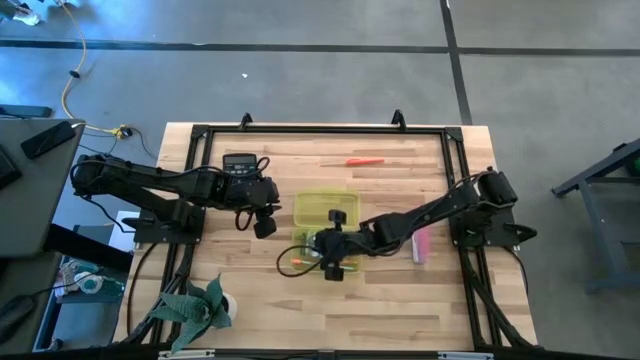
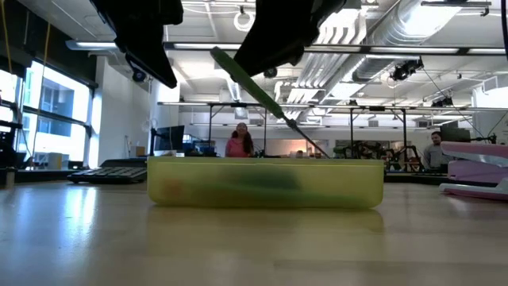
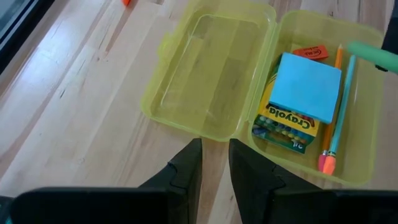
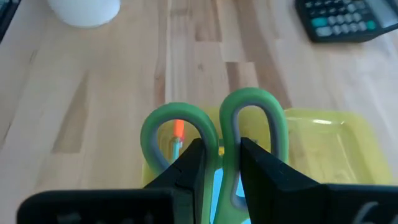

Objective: Pack school essentials
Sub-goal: Put the green scissors into the yellow supply box

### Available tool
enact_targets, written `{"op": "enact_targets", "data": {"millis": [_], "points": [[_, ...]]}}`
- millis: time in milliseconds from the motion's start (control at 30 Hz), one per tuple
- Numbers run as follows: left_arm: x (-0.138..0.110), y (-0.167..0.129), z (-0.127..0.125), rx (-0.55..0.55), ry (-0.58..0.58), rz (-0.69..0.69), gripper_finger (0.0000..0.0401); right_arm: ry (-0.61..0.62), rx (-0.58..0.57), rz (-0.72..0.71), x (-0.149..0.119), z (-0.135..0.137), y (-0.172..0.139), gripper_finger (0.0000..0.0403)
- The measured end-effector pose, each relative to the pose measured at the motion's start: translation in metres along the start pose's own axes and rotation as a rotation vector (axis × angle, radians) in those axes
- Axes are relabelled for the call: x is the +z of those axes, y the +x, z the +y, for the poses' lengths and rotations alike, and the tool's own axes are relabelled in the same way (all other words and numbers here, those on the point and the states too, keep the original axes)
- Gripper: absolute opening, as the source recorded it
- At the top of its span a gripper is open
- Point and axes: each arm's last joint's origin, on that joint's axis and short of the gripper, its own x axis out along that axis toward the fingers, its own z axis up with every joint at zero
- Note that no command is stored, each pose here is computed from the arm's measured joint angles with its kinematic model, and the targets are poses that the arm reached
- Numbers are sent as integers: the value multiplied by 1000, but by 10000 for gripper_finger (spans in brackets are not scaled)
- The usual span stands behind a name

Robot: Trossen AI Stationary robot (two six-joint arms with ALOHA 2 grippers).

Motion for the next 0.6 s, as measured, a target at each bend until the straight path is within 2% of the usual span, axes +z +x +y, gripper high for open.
{"op": "enact_targets", "data": {"millis": [600], "points": [[0, 0, 0, 0, 20, 0, 70, 20, 13, 119, -19, 3, 24, 75]]}}
